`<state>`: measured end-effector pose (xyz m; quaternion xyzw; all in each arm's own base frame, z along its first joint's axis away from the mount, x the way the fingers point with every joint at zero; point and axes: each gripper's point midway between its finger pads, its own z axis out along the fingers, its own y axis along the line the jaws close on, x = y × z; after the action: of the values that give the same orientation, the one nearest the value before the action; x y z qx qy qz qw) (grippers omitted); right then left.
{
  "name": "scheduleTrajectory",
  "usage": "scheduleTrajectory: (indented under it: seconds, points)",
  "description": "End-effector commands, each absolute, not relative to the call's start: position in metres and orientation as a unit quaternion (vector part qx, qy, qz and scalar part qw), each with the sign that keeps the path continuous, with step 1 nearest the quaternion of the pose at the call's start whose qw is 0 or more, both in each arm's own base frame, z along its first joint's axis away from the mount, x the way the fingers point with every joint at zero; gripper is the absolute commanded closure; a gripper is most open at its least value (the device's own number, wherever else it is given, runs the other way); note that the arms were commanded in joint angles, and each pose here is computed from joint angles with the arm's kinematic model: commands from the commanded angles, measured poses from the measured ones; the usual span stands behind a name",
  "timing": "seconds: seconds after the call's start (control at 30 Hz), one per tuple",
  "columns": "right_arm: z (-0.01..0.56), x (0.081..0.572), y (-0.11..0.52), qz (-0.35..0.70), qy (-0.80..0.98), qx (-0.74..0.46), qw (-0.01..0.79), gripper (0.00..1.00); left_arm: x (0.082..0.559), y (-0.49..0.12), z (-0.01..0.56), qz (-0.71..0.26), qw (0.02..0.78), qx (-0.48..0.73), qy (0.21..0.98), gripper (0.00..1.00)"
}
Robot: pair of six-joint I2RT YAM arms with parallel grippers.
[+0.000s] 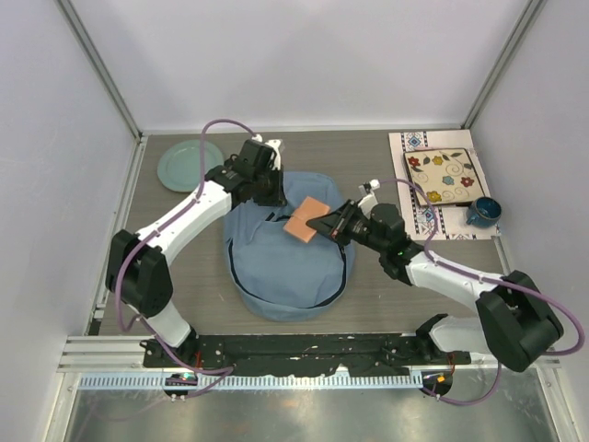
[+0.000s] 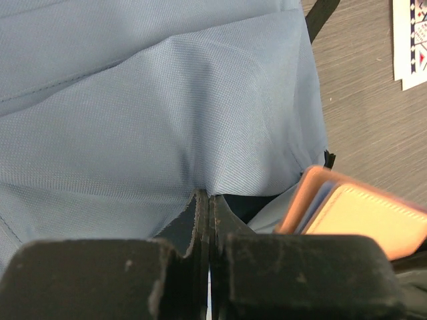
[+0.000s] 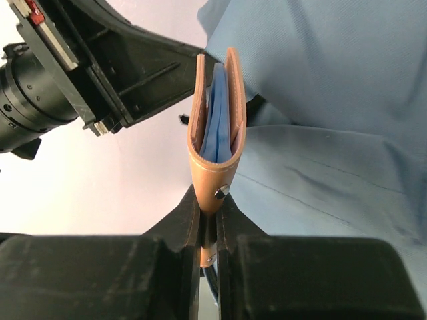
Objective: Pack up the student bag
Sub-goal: Place the personal item in the student bag.
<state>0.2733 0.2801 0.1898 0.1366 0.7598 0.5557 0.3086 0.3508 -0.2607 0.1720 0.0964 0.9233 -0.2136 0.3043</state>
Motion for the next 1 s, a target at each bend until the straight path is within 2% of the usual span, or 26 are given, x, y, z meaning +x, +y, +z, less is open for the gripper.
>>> scheduleTrajectory:
  seconds: [0.0, 0.2, 0.37, 0.63, 0.8, 0.97]
  points:
    - [0.212, 0.272, 0.299, 0.612, 0.717, 0.127, 0.310, 0.99, 0.356, -0.274, 0.227, -0.297, 0.355, 0.046, 0.885, 1.00]
    - [0.187, 0.267, 0.312, 0.604, 0.738, 0.130, 0.272, 0.99, 0.359, -0.261, 0.230, -0.308, 0.365, -0.006, 0.879, 1.00]
    - [0.145, 0.253, 0.312, 0.551, 0.790, 0.135, 0.233, 0.99, 0.367, -0.250, 0.244, -0.324, 0.377, -0.024, 0.867, 1.00]
    - [0.106, 0.224, 0.321, 0.528, 0.821, 0.123, 0.181, 0.99, 0.364, -0.262, 0.250, -0.348, 0.364, 0.036, 0.863, 1.00]
    - [0.107, 0.236, 0.319, 0.526, 0.816, 0.136, 0.197, 0.99, 0.347, -0.276, 0.253, -0.397, 0.327, 0.066, 0.855, 1.00]
    - [0.148, 0.252, 0.330, 0.609, 0.753, 0.139, 0.210, 0.99, 0.339, -0.274, 0.242, -0.398, 0.312, 0.060, 0.861, 1.00]
